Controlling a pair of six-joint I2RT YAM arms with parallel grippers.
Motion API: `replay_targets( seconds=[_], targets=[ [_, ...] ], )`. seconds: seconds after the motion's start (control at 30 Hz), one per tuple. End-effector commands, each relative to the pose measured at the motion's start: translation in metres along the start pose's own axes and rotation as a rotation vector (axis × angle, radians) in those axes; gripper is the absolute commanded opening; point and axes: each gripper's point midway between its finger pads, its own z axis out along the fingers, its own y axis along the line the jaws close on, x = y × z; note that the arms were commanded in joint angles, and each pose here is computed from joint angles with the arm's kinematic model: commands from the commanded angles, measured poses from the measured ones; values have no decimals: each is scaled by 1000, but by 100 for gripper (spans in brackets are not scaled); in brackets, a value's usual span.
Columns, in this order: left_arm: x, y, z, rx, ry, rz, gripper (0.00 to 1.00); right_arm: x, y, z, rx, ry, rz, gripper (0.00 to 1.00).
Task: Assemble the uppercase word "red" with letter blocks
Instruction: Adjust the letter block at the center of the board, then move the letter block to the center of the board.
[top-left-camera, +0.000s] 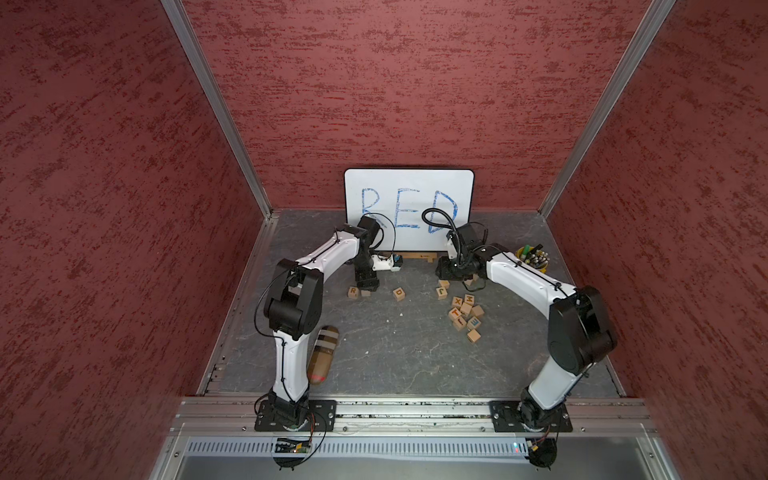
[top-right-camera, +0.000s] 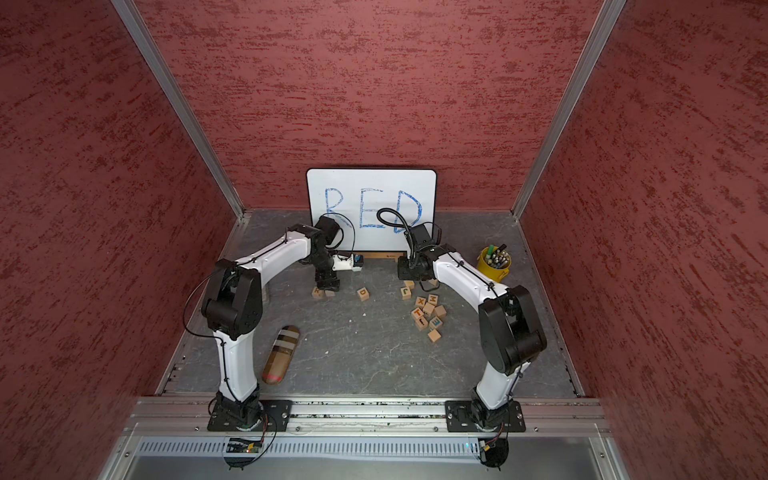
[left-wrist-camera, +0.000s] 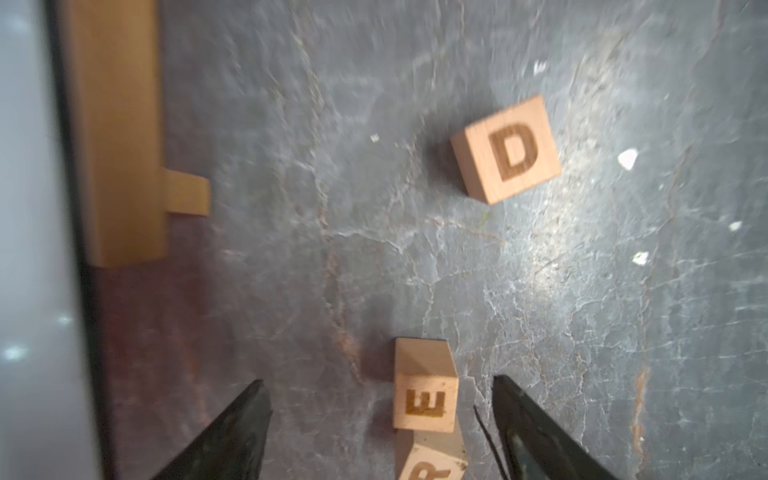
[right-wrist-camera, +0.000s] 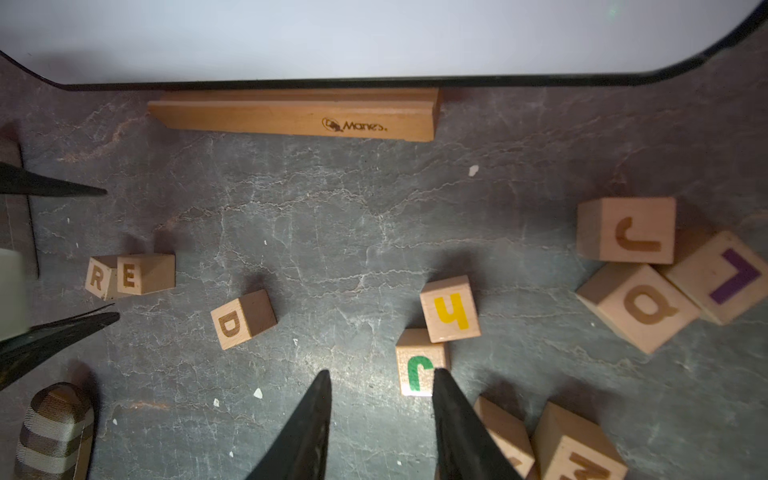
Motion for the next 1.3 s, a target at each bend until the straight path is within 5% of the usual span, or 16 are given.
replay_targets(
  seconds=[0.0, 0.37, 0.67, 1.27],
  targets=[
    [-35, -26, -25, 38, -56, 23, 88, -15, -14, -16, 44, -71, 56, 42],
    [-83, -80, -2, 235, 41, -292, 87, -30, -21, -45, 13, -162, 136, 42],
    [-82, -58, 26, 83, 126, -511, 85, -23, -21, -44, -5, -164, 127, 42],
    [-64, -63, 55, 71, 221, -614, 64, -15, -28, -43, 3, -156, 102, 42]
  ],
)
